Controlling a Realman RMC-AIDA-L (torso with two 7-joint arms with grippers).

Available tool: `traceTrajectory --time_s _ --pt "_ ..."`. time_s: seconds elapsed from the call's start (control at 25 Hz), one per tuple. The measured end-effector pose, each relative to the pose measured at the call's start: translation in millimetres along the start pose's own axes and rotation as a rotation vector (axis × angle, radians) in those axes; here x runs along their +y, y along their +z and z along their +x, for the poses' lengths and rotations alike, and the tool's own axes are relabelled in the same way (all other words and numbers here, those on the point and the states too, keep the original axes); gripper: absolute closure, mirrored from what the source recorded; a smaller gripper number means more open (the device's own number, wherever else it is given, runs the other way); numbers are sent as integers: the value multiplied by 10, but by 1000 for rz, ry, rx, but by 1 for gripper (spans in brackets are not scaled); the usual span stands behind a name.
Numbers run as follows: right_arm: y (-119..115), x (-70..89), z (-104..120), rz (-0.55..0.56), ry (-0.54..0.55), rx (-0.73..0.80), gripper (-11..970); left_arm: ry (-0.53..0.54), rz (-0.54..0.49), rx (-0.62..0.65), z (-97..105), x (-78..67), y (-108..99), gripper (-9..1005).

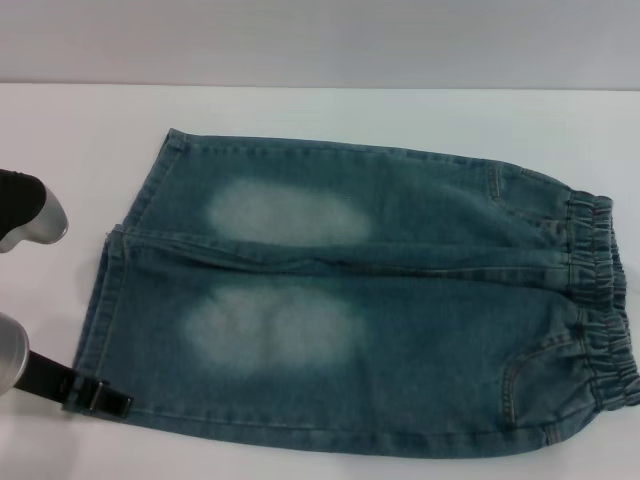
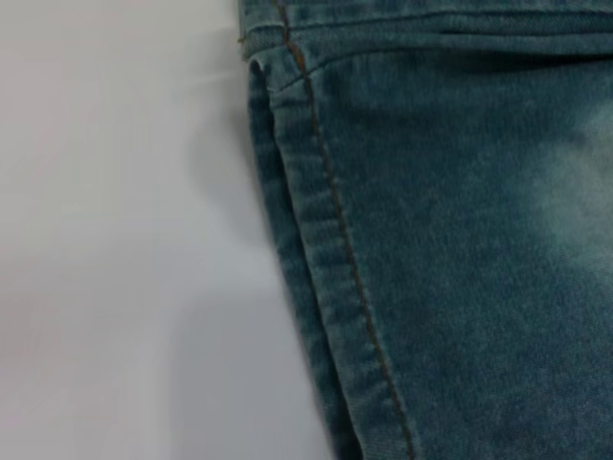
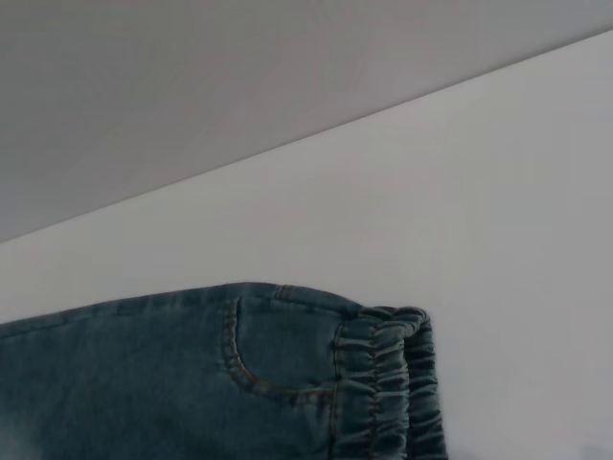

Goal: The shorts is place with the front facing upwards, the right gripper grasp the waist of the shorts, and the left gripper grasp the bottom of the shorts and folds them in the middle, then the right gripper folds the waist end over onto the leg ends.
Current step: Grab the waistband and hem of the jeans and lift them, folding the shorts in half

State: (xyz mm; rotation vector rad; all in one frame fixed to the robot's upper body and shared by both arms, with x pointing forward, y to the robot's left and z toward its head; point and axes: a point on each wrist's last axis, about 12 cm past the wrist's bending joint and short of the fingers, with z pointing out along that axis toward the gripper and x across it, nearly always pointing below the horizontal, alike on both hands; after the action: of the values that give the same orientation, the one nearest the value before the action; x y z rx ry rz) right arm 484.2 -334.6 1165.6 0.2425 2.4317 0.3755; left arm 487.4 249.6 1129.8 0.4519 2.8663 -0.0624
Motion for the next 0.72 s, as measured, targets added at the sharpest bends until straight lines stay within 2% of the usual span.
traceTrajectory --time_s 0.72 --pt "8 -2 5 -1 -7 3 151 24 5 27 -42 -45 63 202"
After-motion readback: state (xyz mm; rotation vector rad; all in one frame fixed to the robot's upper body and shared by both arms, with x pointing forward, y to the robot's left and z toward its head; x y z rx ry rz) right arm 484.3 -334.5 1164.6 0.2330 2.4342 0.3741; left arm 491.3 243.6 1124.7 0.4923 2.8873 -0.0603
